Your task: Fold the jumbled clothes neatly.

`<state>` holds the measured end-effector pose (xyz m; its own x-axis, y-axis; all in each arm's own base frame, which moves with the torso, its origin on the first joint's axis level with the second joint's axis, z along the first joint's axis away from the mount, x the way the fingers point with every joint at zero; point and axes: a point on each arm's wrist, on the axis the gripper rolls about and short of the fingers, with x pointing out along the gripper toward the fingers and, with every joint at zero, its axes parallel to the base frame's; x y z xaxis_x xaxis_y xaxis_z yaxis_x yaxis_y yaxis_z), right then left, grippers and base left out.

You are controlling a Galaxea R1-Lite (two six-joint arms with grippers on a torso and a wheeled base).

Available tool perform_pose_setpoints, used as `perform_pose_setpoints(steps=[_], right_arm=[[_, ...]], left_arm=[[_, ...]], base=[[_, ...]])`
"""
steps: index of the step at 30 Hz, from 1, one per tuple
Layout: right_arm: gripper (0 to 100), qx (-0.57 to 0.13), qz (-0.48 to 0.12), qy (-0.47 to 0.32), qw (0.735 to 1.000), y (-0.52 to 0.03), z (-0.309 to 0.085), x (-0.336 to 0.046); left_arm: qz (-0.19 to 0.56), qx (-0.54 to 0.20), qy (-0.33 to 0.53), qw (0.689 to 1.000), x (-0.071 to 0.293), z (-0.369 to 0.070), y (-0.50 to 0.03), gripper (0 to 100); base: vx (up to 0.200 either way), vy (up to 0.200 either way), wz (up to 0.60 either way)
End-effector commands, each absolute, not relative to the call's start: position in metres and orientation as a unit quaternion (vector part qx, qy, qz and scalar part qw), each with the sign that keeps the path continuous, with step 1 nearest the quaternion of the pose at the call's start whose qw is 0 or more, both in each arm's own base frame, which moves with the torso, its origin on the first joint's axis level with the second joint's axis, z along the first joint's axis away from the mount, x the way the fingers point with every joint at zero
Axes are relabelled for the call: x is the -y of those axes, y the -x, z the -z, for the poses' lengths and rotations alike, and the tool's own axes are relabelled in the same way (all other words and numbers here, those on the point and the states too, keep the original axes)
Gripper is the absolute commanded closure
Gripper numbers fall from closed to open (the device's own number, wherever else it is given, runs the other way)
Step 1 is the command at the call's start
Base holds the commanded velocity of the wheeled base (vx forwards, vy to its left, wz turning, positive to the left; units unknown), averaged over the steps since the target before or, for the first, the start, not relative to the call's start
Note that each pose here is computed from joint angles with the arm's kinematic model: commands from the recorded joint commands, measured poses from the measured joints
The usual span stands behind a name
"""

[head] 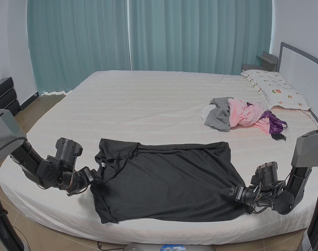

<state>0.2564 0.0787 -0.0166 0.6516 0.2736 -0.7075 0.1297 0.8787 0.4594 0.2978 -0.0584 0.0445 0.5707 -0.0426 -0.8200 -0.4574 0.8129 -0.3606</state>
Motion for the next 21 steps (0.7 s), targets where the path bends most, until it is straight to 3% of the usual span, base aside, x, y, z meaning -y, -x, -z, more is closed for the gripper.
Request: perform_pose_setpoints(steps=[1,9,21], right_arm=[[0,-0.434,-0.032,-0.239,0.868,-0.258,0.031,-0.078],[0,-0.435,-0.031,-0.240,0.867,-0.257,0.031,-0.078],[0,-0.430,-0.029,-0.258,0.865,-0.252,0.025,-0.079]], left_arm=[[-0.150,-0.434,0.279,0.843,0.031,-0.053,-0.285,0],[-0.139,-0.404,0.283,0.859,0.023,-0.076,-0.276,0],[-0.066,-0.455,0.228,0.858,0.100,-0.051,-0.279,0]], base=[[0.000,0.000,0.00],[0.000,0.000,0.00],[0.000,0.000,0.00]])
